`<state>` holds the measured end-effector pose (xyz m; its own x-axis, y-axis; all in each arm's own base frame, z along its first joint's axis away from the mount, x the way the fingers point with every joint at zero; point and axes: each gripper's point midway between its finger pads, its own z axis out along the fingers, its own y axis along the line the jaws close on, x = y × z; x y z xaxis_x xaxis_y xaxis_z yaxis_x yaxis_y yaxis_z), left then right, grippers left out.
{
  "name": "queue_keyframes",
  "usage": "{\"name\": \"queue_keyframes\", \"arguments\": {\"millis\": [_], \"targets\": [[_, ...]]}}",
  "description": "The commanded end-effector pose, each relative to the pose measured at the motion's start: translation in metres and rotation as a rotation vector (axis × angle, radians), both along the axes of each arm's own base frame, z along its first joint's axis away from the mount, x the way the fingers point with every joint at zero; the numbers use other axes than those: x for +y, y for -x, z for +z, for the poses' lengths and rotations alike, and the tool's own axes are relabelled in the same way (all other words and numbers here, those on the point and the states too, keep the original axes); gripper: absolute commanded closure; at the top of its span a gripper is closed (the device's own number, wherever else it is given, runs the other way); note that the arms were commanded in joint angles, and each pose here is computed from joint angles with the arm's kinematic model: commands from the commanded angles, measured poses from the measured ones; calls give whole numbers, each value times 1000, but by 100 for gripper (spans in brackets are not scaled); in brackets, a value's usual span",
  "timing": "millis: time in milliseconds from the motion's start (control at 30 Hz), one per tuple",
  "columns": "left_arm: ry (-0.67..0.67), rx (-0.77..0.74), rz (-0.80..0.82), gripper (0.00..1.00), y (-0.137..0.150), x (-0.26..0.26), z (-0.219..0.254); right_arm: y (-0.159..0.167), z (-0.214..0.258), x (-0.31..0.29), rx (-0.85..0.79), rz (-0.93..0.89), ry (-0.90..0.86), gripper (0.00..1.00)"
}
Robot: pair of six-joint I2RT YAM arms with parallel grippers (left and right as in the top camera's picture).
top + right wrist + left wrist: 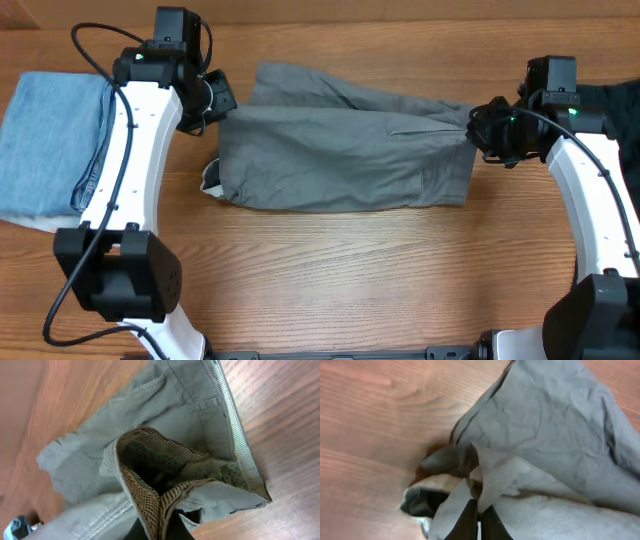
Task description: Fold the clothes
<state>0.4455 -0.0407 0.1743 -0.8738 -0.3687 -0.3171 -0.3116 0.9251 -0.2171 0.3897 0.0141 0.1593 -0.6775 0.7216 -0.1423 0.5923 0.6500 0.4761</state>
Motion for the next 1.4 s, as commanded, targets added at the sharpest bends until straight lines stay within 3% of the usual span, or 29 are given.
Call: {"name": "queue_keyframes", "arguments": {"millis": [0, 233, 367, 400, 433, 467, 500, 533, 600, 667, 733, 800, 833, 867, 900, 1133, 1367], "targets": [[-27, -80, -15, 96, -31, -2, -3, -21, 3, -15, -44, -72, 31, 96], [-56, -227, -119, 95, -80, -40, -18, -54, -17, -25, -86, -123, 52, 96], [-92, -293, -156, 85, -96, -51, -19, -67, -37, -31, -80, -138, 81, 96], [-91, -284, -159, 72, -96, -53, -23, -67, -41, -32, -72, -138, 82, 88], [-94, -274, -168, 59, -95, -54, -27, -67, -42, -32, -71, -139, 83, 70], [-116, -273, -202, 34, -96, -55, -30, -70, -40, -32, -88, -139, 83, 41], [-157, -282, -223, 25, -98, -52, -30, -76, -35, -33, -121, -127, 90, 18], [-187, -275, -225, 18, -96, -47, -25, -81, -31, -31, -155, -73, 110, 7], [-190, -260, -226, 14, -92, -46, -15, -85, -24, -30, -196, 48, 173, 0], [-187, -231, -231, 14, -84, -46, -1, -80, -16, -19, -202, 202, 192, 0], [-130, -175, -242, 21, -68, -53, 14, -76, 1, -4, -227, 326, 160, 2], [-39, -138, -281, 33, -55, -68, 17, -72, 19, 14, -259, 444, 130, 12], [-11, -112, -295, 50, -49, -72, 14, -67, 20, 18, -245, 472, 134, 25], [7, -70, -295, 96, -42, -75, 5, -62, 16, 22, -221, 482, 126, 87], [9, -55, -290, 96, -40, -76, 0, -59, 13, 24, -206, 486, 123, 96], [26, 74, -344, 96, -54, -111, -104, -64, -28, 59, -182, 610, 125, 96], [-27, 30, -327, 96, -76, -106, -127, -92, -131, 18, -12, 535, 326, 96]]}}
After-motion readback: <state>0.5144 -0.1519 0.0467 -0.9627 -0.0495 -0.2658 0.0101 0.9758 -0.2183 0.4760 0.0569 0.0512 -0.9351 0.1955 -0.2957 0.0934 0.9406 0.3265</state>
